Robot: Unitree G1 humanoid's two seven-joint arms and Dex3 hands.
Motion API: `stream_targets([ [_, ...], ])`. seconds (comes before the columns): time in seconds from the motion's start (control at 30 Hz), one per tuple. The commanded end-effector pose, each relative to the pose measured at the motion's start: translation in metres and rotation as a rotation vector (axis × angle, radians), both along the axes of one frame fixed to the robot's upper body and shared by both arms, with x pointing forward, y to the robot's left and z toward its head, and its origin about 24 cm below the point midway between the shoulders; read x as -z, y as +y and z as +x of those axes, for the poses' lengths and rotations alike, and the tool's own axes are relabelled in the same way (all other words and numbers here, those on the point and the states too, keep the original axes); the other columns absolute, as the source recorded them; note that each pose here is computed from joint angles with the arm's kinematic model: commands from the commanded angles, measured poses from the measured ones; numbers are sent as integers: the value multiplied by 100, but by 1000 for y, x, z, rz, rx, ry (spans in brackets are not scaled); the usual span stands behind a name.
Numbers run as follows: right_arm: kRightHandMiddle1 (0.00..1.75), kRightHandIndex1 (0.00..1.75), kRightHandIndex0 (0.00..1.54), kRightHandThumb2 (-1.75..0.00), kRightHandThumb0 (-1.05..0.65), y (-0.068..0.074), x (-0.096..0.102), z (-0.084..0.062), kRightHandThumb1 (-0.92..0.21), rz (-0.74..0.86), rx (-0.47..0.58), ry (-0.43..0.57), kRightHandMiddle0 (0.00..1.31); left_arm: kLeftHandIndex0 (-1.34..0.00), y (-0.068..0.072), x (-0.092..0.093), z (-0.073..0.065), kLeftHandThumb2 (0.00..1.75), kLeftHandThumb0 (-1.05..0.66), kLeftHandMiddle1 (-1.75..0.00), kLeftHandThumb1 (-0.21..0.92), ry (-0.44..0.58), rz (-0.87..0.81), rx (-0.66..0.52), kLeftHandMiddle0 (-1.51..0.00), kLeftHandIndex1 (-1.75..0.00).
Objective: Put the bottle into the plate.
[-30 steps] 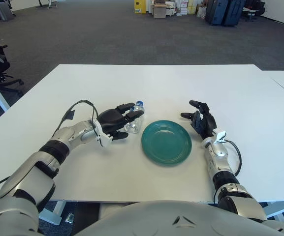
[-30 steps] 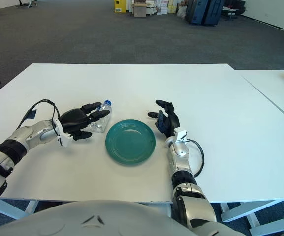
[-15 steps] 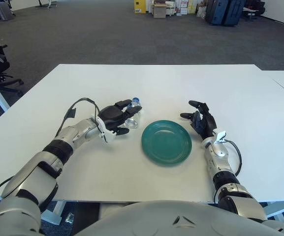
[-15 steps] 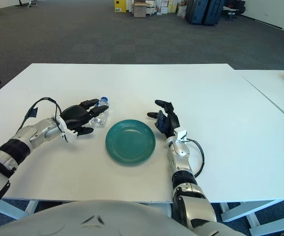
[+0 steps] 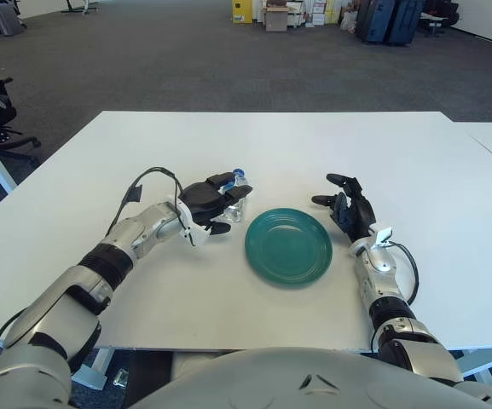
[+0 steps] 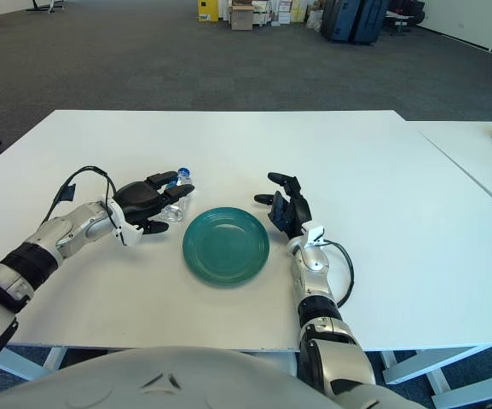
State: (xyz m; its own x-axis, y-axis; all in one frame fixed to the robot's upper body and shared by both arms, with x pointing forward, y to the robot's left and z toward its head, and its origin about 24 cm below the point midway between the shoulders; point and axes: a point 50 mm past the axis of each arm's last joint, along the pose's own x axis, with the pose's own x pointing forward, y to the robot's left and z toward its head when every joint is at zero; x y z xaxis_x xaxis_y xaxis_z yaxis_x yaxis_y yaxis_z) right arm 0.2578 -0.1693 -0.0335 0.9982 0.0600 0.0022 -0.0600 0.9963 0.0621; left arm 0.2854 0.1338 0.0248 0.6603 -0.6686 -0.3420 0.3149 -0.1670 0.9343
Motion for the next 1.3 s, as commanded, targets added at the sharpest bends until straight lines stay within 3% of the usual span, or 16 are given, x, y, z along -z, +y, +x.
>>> stream_targets([
  [0.0, 105, 83, 58, -85, -78, -13, 51, -59, -92, 33, 90, 233, 0, 0, 0, -17, 7, 104, -105, -1, 92, -48, -8, -10, -9, -24],
  [0.17, 104, 83, 58, -84, -78, -14, 52, -59, -92, 26, 87, 236, 0, 0, -10, -39, 12, 103, -105, -1, 92, -89, -25, 13, -10, -26],
  [0.53, 104, 83, 59, -83, -77, -14, 51, -59, -92, 23, 84, 233, 0, 0, -18, -57, 16, 102, -105, -1, 92, -169, -75, 13, -11, -29],
  [0.7, 104, 84, 60, -82, -76, -14, 51, -59, -92, 28, 86, 229, 0, 0, -24, -69, 25, 102, -105, -1, 92, -213, -82, 22, -11, -29],
  [1.07, 101, 84, 59, -81, -75, -15, 52, -61, -92, 31, 92, 223, 0, 0, -31, -73, 31, 100, -105, 0, 92, -242, -70, 0, -10, -32],
  [1.27, 101, 83, 59, -81, -75, -16, 52, -62, -92, 31, 92, 221, 0, 0, -39, -66, 39, 99, -105, -1, 92, -230, -66, -60, -11, -34],
])
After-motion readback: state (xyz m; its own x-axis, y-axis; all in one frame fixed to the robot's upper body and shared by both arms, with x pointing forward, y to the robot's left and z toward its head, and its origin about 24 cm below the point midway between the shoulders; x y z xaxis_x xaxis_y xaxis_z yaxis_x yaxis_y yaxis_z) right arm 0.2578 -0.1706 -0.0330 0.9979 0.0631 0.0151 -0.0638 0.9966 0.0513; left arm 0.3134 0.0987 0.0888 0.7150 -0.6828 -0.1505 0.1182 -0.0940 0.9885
